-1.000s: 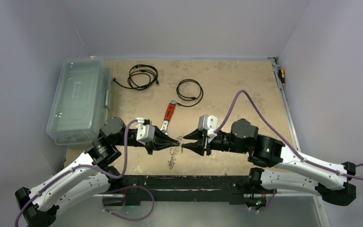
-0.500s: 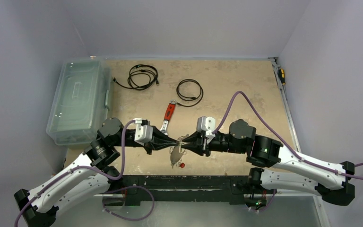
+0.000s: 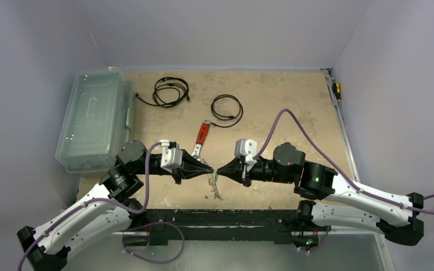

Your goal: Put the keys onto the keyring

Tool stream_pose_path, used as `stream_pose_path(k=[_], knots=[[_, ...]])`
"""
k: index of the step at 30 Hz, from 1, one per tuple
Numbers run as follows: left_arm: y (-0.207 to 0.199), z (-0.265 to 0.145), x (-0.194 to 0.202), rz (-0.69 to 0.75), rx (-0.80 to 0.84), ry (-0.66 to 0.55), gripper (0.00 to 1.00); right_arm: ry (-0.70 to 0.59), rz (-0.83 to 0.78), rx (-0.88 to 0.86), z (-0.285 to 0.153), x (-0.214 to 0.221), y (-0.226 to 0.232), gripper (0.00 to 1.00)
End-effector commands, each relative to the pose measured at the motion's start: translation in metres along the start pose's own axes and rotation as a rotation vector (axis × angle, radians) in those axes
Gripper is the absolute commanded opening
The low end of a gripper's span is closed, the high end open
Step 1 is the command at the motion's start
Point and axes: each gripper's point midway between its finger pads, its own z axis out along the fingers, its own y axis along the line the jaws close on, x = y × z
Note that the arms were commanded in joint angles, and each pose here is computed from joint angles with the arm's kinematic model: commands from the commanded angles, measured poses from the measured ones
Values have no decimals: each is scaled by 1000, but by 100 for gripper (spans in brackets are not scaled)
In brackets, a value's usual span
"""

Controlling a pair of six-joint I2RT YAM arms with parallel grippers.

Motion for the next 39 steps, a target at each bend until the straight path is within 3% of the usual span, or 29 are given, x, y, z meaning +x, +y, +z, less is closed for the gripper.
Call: stream_pose_path(k=[1,39], knots=[[2,-1,-18,45,-14,-57,0,-63,-4,-20,1,-18,4,2],[11,-10,-34,43,-71,-126,0,-140,5,-101,23,-23,15,0]])
